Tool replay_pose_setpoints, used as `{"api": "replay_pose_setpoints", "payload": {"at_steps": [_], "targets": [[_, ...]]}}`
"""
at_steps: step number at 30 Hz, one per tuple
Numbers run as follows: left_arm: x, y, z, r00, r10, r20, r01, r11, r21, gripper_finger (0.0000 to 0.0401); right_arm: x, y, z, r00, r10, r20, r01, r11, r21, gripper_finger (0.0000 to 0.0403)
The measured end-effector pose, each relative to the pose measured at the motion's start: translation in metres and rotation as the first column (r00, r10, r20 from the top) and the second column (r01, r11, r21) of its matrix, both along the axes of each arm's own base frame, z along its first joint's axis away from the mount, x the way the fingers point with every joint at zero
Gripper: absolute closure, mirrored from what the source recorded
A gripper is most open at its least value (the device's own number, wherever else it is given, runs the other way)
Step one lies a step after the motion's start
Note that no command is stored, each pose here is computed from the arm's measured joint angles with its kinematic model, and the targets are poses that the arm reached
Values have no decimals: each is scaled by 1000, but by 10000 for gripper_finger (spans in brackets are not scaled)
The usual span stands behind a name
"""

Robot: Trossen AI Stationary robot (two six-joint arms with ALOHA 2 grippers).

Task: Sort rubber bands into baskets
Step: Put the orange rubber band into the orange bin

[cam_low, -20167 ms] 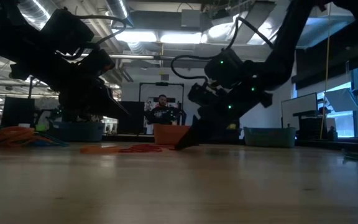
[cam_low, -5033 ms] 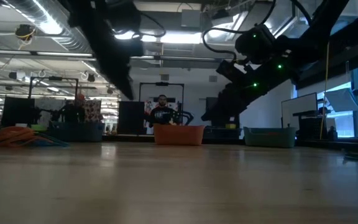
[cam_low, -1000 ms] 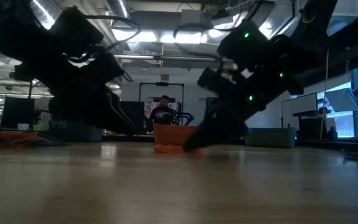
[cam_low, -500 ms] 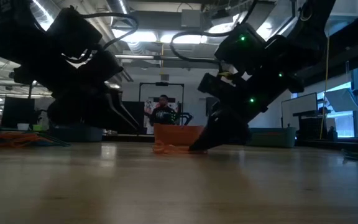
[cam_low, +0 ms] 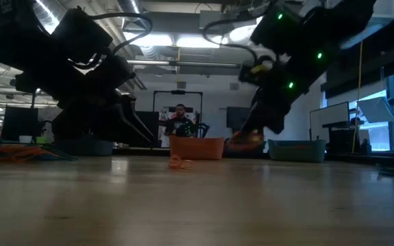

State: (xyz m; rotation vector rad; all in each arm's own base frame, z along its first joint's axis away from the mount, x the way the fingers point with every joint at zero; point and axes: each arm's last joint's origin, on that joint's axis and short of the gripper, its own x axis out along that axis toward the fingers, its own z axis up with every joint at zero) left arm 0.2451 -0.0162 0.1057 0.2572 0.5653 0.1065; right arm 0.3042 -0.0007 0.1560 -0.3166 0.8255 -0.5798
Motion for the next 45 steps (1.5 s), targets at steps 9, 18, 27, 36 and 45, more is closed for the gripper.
{"api": "replay_pose_setpoints", "payload": {"at_steps": [9,18,27,36,45], "targets": [[0,0,1,1000,0,9,0,1000,-1,262,-41,-39,44,974,-226,-37,223,973,-66,400],[1,0,2,1000,5,27,-5,1000,-5,262,-28,-82,55,981,-114,156,100,991,94,402],[1,0,2,1000,6,27,-6,1000,-6,262,-1,-131,46,888,-52,456,16,996,82,402],[1,0,2,1000,7,26,-7,1000,-7,262,9,-160,24,822,-100,561,46,993,110,396],[1,0,2,1000,7,25,-7,1000,-8,262,28,-171,15,857,-148,494,69,982,175,279]]}}
